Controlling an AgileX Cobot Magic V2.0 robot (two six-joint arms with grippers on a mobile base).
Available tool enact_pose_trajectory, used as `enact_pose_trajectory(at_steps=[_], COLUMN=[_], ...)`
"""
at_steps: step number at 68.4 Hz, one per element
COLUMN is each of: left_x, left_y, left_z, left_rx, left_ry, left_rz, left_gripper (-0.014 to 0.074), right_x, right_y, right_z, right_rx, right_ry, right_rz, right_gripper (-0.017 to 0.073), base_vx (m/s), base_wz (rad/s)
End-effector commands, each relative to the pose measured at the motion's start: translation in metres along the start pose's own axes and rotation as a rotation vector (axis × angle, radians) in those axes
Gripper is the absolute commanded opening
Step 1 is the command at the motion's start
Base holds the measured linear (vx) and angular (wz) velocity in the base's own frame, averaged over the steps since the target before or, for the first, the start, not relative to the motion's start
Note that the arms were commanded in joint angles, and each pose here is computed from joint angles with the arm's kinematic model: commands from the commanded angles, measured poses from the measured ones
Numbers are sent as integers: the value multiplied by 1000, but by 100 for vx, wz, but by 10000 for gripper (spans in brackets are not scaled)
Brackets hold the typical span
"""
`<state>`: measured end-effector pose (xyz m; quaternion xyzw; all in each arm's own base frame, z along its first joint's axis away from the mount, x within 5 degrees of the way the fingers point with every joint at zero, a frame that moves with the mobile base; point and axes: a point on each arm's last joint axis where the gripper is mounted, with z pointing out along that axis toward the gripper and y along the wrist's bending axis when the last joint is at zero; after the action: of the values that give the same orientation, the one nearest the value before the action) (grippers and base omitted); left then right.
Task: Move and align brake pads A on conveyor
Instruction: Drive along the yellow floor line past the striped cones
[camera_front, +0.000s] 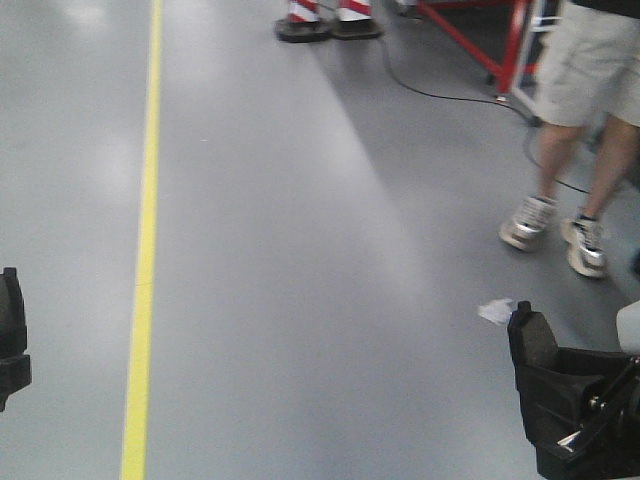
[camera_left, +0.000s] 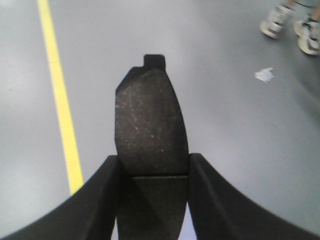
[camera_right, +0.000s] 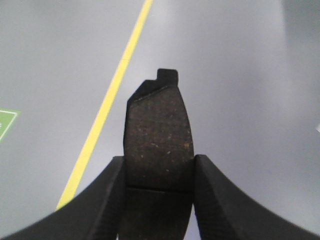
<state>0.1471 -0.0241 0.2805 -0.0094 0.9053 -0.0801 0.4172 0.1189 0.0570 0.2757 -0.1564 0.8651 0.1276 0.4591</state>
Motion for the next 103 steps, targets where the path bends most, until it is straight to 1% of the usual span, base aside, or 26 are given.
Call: enact_pose_trajectory(at_steps=[1,24,45,64,103], left_x=[-16,-16,-16,-16,-16], left_y=[-3,-3,-3,-3,-3], left_z=[-8,-8,-8,-8,-8], left_rx=[23,23,23,23,23], left_ry=[-120,-120,-119,-119,-119], left_rz=[1,1,1,1,1], left_gripper=[4,4,4,4,4], right_x=[-16,-16,-16,-16,-16], right_y=[1,1,1,1,1], right_z=[-6,-6,-6,-6,-6], right_rx=[-4,-4,-4,-4,-4], right_ry=[-117,-117,-117,-117,-116], right_rz=[-12,-12,-12,-12,-12], right_gripper=[-6,-6,-6,-6,-6], base_vx=[17,18,26,38,44], base_wz=[64,54,27,5,-8])
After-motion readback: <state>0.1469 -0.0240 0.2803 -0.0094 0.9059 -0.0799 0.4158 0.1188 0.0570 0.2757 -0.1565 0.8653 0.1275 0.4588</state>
